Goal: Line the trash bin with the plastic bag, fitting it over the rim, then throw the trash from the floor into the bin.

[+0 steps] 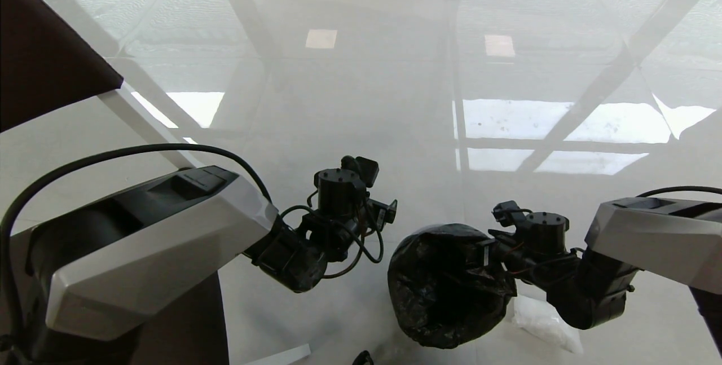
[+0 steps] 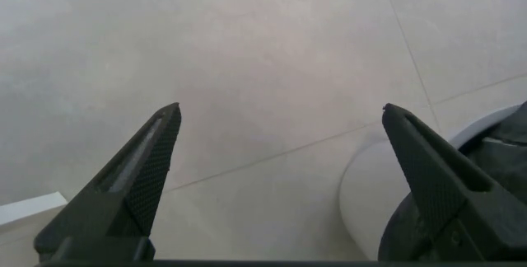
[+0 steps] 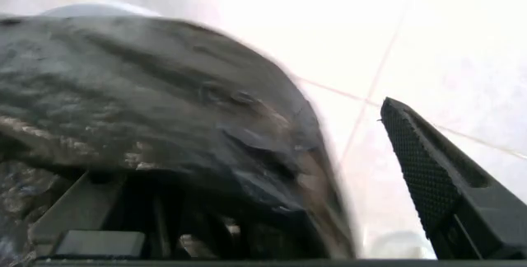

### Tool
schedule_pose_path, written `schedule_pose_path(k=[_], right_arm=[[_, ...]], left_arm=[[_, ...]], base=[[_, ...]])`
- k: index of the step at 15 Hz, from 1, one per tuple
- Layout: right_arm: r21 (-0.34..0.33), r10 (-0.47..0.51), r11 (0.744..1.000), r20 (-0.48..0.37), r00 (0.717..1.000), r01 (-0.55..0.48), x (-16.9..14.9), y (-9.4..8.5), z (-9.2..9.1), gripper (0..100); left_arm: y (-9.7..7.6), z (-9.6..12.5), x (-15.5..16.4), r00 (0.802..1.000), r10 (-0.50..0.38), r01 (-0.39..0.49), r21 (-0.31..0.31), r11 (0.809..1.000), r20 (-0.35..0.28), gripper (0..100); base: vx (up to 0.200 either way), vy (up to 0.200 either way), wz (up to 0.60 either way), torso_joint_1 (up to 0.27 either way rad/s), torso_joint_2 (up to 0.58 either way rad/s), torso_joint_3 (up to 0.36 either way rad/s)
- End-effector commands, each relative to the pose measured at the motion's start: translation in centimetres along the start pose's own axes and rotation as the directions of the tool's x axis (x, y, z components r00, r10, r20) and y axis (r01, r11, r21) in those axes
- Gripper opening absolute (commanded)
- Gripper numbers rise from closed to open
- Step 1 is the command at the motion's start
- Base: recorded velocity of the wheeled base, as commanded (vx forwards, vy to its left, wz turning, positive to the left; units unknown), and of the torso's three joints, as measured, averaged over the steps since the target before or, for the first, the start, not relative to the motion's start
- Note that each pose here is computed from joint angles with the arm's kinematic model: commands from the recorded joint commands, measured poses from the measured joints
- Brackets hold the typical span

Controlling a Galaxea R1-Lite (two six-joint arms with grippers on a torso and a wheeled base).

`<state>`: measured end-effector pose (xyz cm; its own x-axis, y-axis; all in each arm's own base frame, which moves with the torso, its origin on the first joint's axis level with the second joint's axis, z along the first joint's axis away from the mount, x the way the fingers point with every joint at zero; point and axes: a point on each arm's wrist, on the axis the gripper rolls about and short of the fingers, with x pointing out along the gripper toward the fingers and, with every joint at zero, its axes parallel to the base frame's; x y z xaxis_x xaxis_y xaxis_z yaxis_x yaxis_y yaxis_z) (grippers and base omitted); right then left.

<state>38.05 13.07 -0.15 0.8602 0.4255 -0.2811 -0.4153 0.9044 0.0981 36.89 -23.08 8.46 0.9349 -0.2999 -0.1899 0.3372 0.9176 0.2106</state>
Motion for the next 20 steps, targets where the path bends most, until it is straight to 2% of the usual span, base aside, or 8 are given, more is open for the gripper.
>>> schedule_pose_path(k=[1,5,6,9,11,13,16,20], right_arm=[[-0.002,-0.005,1.0,0.016,1.0,0.005,-0.7,-0.1,0.9,100],[-0.017,0.035,0.999,0.05,0.998,-0.034,-1.2,1.5,2.4,100],[-0.018,0.038,0.999,0.053,0.998,-0.037,-1.1,1.7,2.4,0],[-0.015,0.032,0.999,0.046,0.998,-0.031,-0.6,1.4,2.5,0],[-0.011,0.013,1.0,0.056,0.998,-0.013,0.0,0.5,3.1,0],[-0.004,-0.004,1.0,0.047,0.999,0.004,1.2,-0.4,3.4,0],[-0.001,-0.005,1.0,0.033,0.999,0.005,3.5,-0.8,3.4,0],[0.001,0.003,1.0,-0.013,1.0,-0.003,5.0,-0.7,1.4,0]], left_arm=[[0.0,-0.1,0.0,1.0,0.001,-0.001,0.001,1.0,-0.002,100],[-0.1,0.0,0.0,1.0,-0.001,0.001,0.001,1.0,0.0,100],[0.0,0.0,0.0,1.0,0.001,-0.001,0.0,1.0,0.0,100],[0.0,-0.1,0.0,1.0,0.001,-0.001,0.001,1.0,-0.002,100],[-0.1,-0.1,0.0,1.0,-0.001,0.001,0.001,1.0,-0.003,100],[-0.1,-0.2,0.1,1.0,-0.001,0.001,0.002,1.0,-0.004,100],[-0.1,-0.2,0.1,1.0,-0.001,0.001,0.002,1.0,-0.004,100],[-0.1,-0.3,0.1,1.0,-0.002,0.002,0.003,1.0,-0.009,100]], base=[[0.0,0.0,0.0,0.0,0.0,0.0],[0.0,0.0,0.0,0.0,0.0,0.0],[0.0,0.0,0.0,0.0,0.0,0.0],[0.0,0.0,0.0,0.0,0.0,0.0],[0.0,0.0,0.0,0.0,0.0,0.0],[0.0,0.0,0.0,0.0,0.0,0.0],[0.0,0.0,0.0,0.0,0.0,0.0],[0.0,0.0,0.0,0.0,0.0,0.0]])
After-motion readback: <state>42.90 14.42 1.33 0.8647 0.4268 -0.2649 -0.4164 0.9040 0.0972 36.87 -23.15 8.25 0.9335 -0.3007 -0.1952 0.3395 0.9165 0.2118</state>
